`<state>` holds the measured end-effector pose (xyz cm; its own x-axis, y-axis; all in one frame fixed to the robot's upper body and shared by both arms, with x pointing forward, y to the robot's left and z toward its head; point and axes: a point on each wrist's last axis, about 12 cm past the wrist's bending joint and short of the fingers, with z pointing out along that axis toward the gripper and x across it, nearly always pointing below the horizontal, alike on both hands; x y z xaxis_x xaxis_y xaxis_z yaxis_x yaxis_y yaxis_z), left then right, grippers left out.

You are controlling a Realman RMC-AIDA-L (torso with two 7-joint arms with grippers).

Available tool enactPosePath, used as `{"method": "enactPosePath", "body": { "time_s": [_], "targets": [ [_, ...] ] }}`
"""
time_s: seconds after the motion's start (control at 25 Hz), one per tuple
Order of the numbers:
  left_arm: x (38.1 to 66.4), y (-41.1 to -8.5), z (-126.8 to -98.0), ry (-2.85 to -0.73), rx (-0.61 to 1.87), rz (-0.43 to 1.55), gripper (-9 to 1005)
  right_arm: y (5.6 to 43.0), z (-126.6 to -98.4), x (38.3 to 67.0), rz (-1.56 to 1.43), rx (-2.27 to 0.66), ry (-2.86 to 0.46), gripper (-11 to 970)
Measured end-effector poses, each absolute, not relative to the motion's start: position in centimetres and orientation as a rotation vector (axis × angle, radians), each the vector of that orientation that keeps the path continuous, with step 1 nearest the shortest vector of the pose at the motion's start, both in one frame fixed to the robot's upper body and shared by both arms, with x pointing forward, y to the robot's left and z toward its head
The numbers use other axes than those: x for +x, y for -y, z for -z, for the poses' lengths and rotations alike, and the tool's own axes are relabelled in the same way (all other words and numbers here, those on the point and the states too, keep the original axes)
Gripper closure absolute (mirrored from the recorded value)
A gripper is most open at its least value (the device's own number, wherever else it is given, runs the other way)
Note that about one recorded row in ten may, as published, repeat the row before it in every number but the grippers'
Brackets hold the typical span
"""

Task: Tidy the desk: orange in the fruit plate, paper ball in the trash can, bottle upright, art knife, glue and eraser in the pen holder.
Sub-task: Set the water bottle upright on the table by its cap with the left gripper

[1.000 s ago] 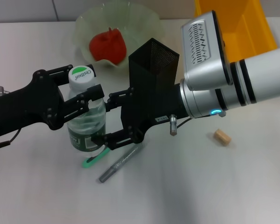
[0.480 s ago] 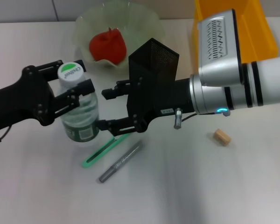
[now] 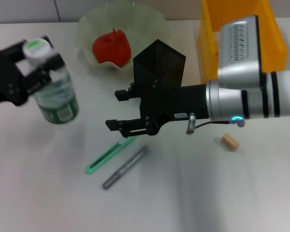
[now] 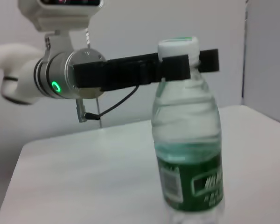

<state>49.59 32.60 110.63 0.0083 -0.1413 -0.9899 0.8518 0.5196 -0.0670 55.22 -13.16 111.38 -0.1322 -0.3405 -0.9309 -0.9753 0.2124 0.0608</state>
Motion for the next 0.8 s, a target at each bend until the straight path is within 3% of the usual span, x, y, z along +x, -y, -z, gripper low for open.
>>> {"method": "enactPosePath", "body": {
  "time_s": [0.64,0.8],
  "targets": [
    [51.3,-34.2,-110.6,-1.372,0.505,0.735,548,16.7,-110.3,52.4,-1.0,-0.996,-1.401,229],
    [53.2,-33.4,-110.2,-1.389,0.449,0.688,548,18.3,-109.5,51.6,-1.025,-0.915,-1.347,229]
  ]
}}
